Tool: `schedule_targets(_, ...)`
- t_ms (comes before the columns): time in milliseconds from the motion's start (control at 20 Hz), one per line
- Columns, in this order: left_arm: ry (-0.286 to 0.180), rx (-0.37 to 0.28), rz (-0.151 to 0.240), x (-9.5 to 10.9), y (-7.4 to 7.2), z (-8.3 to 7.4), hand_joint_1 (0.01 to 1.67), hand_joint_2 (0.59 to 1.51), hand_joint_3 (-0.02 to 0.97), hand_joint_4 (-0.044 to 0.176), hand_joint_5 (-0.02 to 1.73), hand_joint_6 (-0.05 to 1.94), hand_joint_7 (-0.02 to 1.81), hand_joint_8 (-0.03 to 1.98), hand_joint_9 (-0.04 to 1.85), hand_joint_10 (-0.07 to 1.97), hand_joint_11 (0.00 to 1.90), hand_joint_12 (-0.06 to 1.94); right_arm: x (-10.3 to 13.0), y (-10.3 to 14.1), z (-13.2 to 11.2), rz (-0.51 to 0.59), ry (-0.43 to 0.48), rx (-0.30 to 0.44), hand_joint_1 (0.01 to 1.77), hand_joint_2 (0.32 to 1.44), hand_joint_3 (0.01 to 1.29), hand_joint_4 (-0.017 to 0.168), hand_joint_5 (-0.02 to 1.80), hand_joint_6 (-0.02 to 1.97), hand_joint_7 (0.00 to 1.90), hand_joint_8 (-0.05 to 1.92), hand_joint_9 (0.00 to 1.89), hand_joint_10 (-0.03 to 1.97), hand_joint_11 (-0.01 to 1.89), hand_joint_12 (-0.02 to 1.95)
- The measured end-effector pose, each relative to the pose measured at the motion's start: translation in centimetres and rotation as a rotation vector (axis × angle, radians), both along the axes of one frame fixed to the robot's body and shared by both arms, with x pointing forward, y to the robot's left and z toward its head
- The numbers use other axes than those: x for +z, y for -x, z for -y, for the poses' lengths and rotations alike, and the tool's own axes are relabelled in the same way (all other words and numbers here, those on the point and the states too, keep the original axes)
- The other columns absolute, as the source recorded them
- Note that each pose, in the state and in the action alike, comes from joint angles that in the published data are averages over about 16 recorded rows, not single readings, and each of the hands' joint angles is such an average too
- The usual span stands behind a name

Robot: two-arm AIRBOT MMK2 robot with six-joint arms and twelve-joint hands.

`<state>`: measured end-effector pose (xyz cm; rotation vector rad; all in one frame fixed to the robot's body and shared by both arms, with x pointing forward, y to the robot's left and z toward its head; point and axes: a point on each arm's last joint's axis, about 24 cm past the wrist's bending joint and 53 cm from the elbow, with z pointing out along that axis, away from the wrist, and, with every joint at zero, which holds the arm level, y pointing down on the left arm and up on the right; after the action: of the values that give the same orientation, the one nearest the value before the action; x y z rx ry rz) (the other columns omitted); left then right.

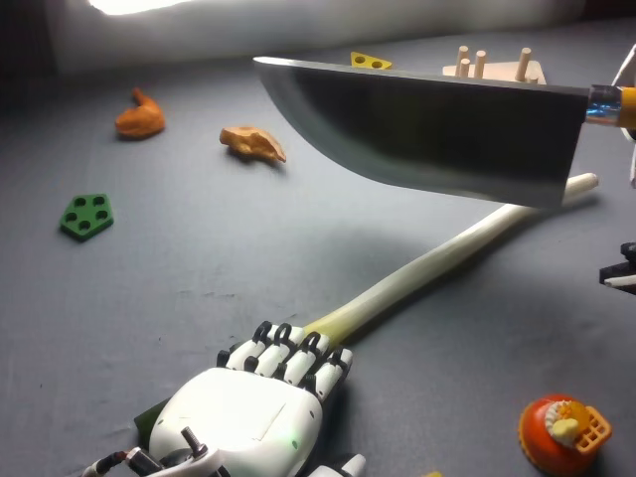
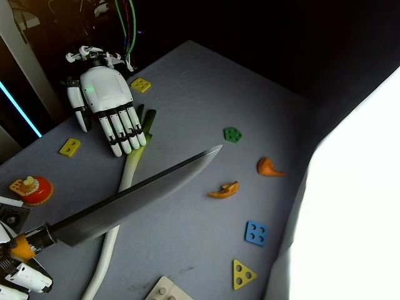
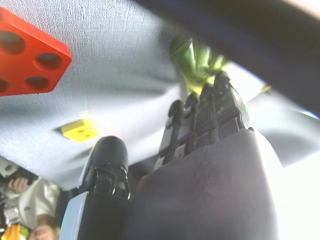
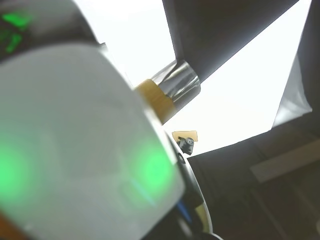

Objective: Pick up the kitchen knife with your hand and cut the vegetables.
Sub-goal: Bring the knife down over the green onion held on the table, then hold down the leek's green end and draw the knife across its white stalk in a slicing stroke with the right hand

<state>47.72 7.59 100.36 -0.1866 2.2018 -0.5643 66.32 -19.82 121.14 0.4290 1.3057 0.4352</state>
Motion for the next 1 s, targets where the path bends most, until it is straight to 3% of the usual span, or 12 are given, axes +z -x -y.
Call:
schedule_targets(100, 0.0, 0.0, 0.0, 0.0, 0.0, 0.0, 0.02, 1.51, 0.016, -0.006, 0.04, 0.01, 0.01, -0.01, -0.01, -0.02, 0.02, 0.0, -0.8, 0.2, 0.0, -0.008, 0.009, -0.001, 1.44, 0.59, 1.1, 0.094, 1.25, 1.9, 1.5, 1.75, 1.54, 1.8, 1.56, 1.82)
schedule_targets(250, 0.001, 0.0, 0.002, 0.1, 0.0, 0.0, 0.02, 1.51, 0.016, -0.006, 0.04, 0.01, 0.02, -0.01, 0.0, -0.02, 0.02, 0.02, -1.8, 0.4, 0.2, -0.018, 0.019, -0.006, 1.48, 0.59, 1.08, 0.118, 1.28, 1.9, 1.5, 1.75, 1.54, 1.8, 1.56, 1.82)
schedule_targets(450, 0.002, 0.0, 0.002, 0.1, -0.1, 0.0, 0.02, 1.51, 0.016, -0.006, 0.04, 0.01, 0.02, -0.01, 0.0, -0.02, 0.02, 0.04, -2.7, 0.8, 0.4, -0.018, 0.03, -0.004, 1.46, 0.59, 1.1, 0.125, 1.24, 1.9, 1.5, 1.75, 1.54, 1.8, 1.56, 1.82)
schedule_targets(650, 0.002, 0.0, 0.002, 0.1, -0.1, 0.1, 0.02, 1.51, 0.016, -0.006, 0.03, 0.01, 0.02, -0.01, 0.0, -0.02, 0.02, 0.04, -3.3, 1.2, 0.6, -0.01, 0.037, 0.0, 1.41, 0.58, 1.14, 0.097, 1.19, 1.89, 1.5, 1.75, 1.54, 1.8, 1.56, 1.82)
schedule_targets(800, 0.003, 0.0, 0.002, 0.1, -0.1, 0.1, 0.02, 1.51, 0.016, -0.006, 0.03, 0.01, 0.02, -0.01, 0.0, -0.02, 0.02, 0.04, -3.5, 1.6, 1.0, -0.001, 0.047, 0.001, 1.4, 0.58, 1.14, 0.093, 1.17, 1.89, 1.5, 1.75, 1.54, 1.8, 1.56, 1.82)
schedule_targets(1000, 0.003, -0.001, 0.001, 0.1, 0.0, 0.1, 0.02, 1.51, 0.023, -0.006, 0.03, 0.01, 0.02, -0.01, 0.0, -0.02, 0.02, 0.03, -3.6, 2.2, 1.6, 0.008, 0.064, 0.003, 1.33, 0.57, 1.19, 0.053, 1.11, 1.89, 1.51, 1.75, 1.54, 1.8, 1.56, 1.82)
